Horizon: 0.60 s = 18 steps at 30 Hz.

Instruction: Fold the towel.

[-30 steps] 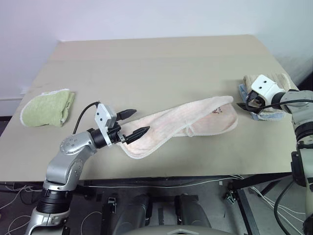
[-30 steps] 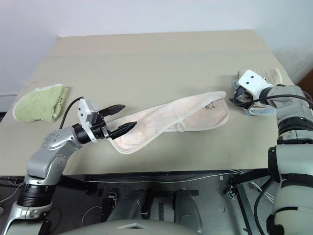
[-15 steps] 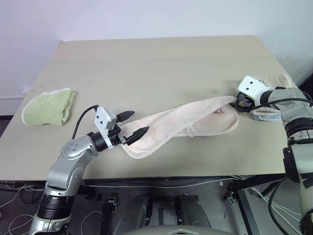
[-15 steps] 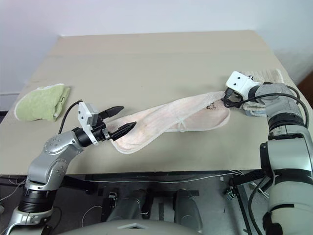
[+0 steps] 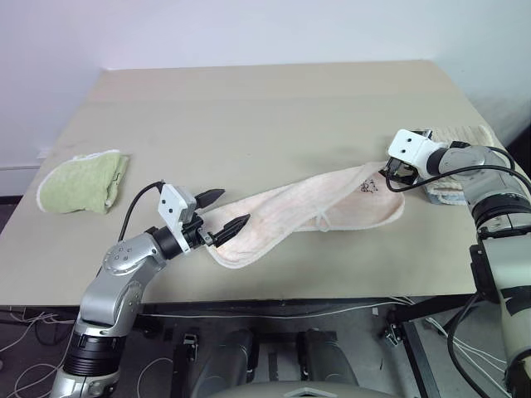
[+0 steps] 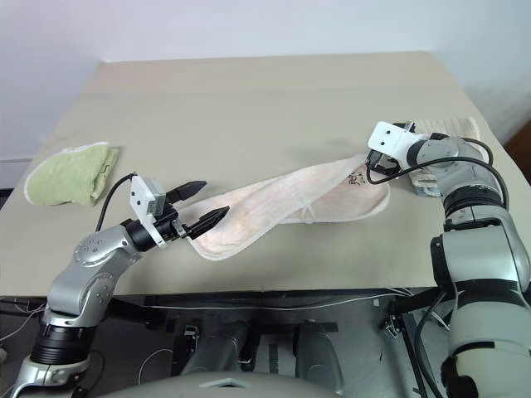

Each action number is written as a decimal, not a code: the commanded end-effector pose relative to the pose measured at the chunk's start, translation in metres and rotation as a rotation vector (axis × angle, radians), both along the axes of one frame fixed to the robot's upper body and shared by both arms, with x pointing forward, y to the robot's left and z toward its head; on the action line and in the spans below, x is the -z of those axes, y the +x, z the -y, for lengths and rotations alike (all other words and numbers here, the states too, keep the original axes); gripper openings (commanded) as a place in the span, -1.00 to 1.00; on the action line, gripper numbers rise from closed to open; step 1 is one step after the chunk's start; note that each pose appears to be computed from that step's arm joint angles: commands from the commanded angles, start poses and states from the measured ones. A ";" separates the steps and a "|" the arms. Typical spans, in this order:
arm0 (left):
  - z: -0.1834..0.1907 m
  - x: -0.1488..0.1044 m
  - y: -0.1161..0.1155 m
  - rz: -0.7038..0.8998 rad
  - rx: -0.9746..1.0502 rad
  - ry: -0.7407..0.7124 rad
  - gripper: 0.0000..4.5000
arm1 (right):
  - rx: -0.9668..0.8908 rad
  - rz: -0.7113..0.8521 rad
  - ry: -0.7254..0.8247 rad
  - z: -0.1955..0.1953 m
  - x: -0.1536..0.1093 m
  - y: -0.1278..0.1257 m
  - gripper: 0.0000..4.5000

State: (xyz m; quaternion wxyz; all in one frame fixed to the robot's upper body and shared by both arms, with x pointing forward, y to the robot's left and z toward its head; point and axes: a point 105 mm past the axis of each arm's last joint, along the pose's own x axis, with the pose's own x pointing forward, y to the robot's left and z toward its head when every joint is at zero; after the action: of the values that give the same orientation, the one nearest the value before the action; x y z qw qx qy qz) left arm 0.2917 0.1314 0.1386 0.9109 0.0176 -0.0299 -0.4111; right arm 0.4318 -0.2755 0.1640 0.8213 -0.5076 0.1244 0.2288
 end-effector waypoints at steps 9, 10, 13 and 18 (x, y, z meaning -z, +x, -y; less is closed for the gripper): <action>-0.005 -0.016 -0.004 0.082 -0.025 0.005 1.00 | -0.037 -0.013 0.002 -0.006 -0.003 0.000 -0.48; -0.006 -0.015 -0.004 0.082 -0.027 0.006 1.00 | -0.034 -0.010 0.007 -0.005 -0.005 0.000 -0.63; -0.006 -0.015 -0.005 0.083 -0.028 0.008 1.00 | -0.030 -0.001 0.010 -0.003 -0.009 0.000 -0.98; -0.009 -0.018 -0.003 0.091 -0.043 0.013 1.00 | -0.090 -0.033 0.024 -0.008 -0.016 -0.004 -0.98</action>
State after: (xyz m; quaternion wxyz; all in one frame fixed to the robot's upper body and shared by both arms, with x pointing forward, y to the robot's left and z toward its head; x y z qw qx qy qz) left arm 0.2906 0.1385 0.1398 0.9177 0.0261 -0.0366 -0.3946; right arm 0.4250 -0.2687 0.1538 0.8081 -0.4970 0.1467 0.2801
